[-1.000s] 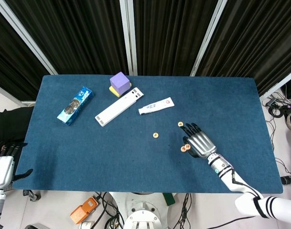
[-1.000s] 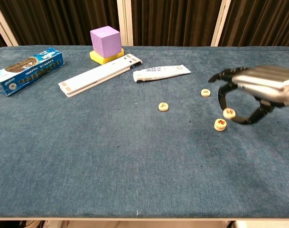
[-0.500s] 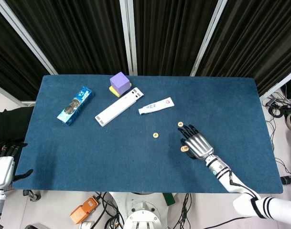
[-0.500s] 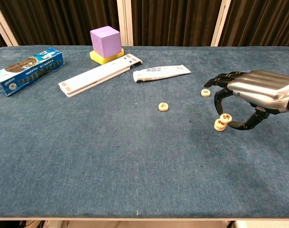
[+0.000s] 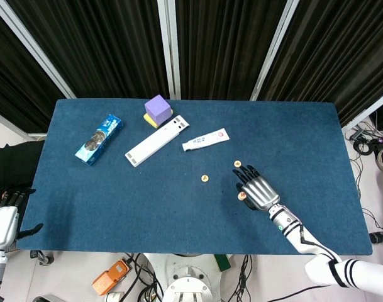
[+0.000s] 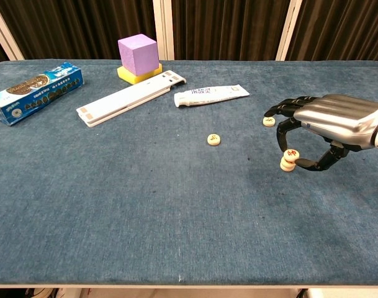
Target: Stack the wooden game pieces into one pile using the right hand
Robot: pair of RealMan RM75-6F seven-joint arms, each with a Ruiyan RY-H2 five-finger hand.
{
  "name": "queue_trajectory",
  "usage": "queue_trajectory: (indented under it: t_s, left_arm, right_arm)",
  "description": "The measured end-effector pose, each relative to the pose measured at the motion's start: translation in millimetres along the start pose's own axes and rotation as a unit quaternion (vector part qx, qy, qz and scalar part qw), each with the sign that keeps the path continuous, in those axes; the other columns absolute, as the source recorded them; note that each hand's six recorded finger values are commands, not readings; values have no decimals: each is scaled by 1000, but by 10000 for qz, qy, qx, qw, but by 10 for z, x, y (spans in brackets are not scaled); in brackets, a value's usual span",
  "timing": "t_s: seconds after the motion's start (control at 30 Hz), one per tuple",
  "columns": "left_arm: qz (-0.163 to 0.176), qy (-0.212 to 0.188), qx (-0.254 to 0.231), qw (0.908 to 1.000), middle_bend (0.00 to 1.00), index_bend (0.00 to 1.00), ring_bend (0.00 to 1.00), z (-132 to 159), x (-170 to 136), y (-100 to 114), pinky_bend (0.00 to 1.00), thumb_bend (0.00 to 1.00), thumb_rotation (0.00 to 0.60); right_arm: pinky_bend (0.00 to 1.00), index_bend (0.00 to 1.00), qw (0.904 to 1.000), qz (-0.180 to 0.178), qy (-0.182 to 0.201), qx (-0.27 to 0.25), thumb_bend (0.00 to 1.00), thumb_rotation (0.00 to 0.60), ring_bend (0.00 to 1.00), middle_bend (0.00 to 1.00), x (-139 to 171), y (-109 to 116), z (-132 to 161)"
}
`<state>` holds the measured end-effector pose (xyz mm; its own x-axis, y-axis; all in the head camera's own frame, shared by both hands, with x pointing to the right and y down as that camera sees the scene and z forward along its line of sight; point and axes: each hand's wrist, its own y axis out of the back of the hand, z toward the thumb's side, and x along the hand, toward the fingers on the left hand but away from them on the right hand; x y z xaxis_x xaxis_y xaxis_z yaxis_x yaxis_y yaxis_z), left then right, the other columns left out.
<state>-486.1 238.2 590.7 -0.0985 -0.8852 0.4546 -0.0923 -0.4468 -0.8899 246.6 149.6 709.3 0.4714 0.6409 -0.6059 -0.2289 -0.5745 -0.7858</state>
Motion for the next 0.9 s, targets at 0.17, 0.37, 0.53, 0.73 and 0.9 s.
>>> queue_trajectory:
  t_s: [0.17, 0.37, 0.53, 0.73, 0.9]
  left_arm:
    - [1, 9, 1, 10000, 183, 206, 123, -6, 0, 1, 0, 5, 600]
    - [-4, 3, 1, 10000, 183, 205, 123, -2, 6, -2, 0, 6, 600]
    - [-8, 14, 5, 10000, 183, 205, 123, -9, 14, 0, 0, 5, 600]
    - [-13, -54, 15, 10000, 183, 205, 123, 38, 36, -2, 0, 5, 600]
    - [-35, -19, 28, 10000, 183, 205, 123, 36, 33, -6, 0, 6, 600]
  right_arm:
    - [121, 462, 10000, 3, 2, 12, 517, 600, 37, 133, 4, -3, -4]
    - [121, 450, 10000, -61, 6, -17, 516, 600, 37, 133, 6, 15, -1]
    - [121, 438, 9992, -321, -154, -201, 516, 600, 37, 133, -25, 173, -100]
    - [121, 416, 9963, -434, -611, -410, 426, 600, 37, 133, -228, 361, -354]
    - [121, 416, 9946, -220, -921, -414, 396, 600, 37, 134, -553, 353, -466]
